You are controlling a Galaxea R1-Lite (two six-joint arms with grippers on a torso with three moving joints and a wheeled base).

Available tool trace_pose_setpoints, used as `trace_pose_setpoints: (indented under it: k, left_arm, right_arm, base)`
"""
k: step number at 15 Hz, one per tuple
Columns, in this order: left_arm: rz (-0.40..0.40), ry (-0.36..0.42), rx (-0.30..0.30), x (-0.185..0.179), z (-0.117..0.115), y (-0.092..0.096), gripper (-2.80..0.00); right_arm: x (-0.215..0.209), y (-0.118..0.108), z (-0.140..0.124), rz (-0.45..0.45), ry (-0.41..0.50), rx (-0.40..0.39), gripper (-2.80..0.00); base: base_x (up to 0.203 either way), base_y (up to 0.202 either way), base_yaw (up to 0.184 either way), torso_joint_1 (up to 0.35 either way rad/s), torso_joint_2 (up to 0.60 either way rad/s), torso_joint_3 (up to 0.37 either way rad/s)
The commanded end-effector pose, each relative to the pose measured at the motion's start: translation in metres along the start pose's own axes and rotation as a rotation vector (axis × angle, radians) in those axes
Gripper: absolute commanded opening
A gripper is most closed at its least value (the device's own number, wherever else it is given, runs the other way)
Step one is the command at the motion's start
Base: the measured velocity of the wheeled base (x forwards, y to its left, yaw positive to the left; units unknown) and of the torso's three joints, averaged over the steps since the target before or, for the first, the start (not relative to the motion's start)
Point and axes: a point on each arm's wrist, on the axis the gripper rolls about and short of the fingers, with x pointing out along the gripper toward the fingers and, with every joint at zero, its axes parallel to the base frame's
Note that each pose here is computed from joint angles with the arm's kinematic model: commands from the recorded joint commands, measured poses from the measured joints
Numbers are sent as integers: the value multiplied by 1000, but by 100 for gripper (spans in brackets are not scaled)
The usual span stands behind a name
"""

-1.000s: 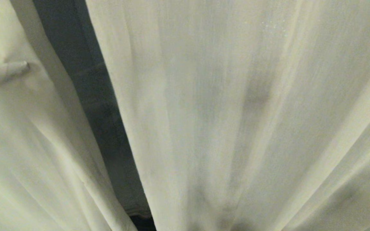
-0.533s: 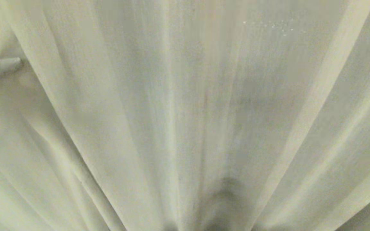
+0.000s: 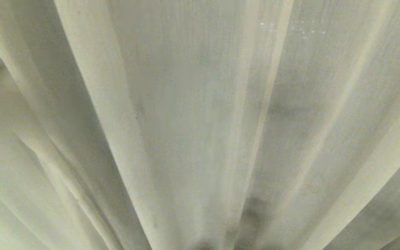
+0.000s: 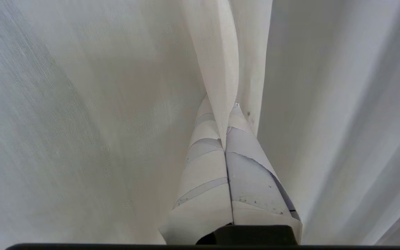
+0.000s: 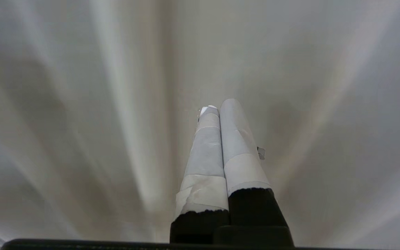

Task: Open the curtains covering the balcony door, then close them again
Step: Close the inner curtains on both sides

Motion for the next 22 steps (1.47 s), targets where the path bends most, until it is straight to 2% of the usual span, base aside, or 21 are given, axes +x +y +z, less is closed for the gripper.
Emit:
trace_pose_setpoints:
  k: [1,7,11,16,22]
  left_arm:
    - [-2,-6,3,-3,0,-1,-280]
    - [-2,4,0,-7,0,-2,-280]
    - [-20,-3,2,-7,2,-3,-280]
    - [-150,-5,-13,-3,4,-13,-280]
    - [-383,12,-45,18,11,-34,-280]
  right_arm:
    - [0,0,0,1,0,-1,-280]
    - [0,0,0,1,0,0,-280]
    - [0,0,0,1,0,0,-280]
    - [0,0,0,1,0,-1,-280]
    - [0,0,0,1,0,-1,-280]
  base:
    - [0,-190,-2,6,2,3]
    - [0,-183,0,3,3,3]
    - [0,-25,-1,1,1,2]
    - [0,0,0,0,0,0]
    - [0,0,0,0,0,0]
